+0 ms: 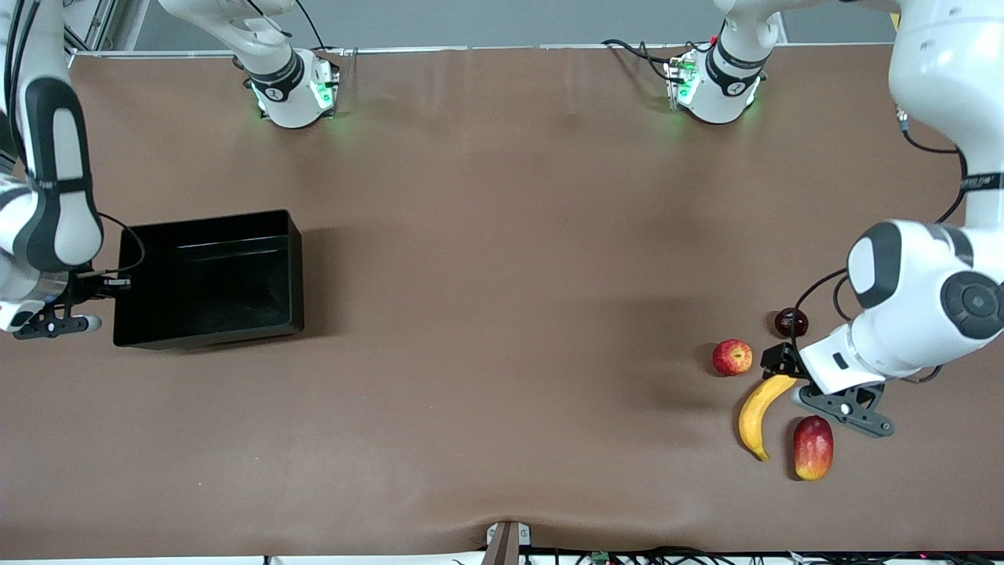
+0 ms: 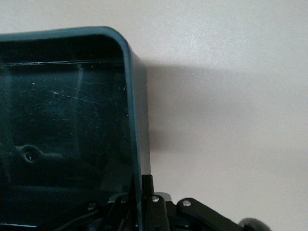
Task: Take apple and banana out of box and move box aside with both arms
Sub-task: 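Release the tray with the right gripper and raise the left gripper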
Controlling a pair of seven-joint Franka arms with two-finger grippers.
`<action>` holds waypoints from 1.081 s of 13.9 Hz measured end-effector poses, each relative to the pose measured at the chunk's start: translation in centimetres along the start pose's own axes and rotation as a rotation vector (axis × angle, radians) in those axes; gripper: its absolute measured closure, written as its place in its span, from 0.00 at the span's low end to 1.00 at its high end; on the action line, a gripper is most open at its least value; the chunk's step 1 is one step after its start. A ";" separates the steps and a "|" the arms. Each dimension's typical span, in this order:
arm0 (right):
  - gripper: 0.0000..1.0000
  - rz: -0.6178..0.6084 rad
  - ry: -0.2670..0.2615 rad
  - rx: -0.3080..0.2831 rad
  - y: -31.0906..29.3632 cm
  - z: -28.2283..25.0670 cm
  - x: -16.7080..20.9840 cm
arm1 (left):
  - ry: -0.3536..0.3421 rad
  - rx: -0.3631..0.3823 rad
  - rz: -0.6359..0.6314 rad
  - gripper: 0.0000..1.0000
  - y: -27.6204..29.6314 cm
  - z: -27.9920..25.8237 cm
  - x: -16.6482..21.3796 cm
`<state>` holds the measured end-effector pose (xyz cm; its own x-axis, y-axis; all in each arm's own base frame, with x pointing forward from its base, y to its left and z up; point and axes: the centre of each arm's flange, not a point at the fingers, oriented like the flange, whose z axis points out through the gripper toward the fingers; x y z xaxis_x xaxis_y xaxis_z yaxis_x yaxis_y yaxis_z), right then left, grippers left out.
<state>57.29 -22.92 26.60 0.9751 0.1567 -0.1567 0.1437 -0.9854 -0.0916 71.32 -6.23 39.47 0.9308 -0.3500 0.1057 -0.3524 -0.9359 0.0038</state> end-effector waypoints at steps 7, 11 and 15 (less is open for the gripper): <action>0.95 0.115 0.039 -0.008 2.7 3.1 0.3 | -0.059 0.035 -0.170 0.00 4.6 -10.5 -2.3; 0.90 0.167 0.037 -0.005 3.3 3.1 -0.1 | -0.096 0.068 -0.192 0.00 4.9 -15.4 -4.6; 0.50 0.128 -0.005 0.060 1.9 -0.8 1.8 | -0.089 0.086 -0.226 0.00 3.3 -18.0 -5.9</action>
<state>59.47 -24.61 26.89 0.9840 0.0306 -0.1757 0.0077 -0.9915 -0.1295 62.94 -6.56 56.74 0.9912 -0.1301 0.0240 -0.1282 -0.9895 -0.0671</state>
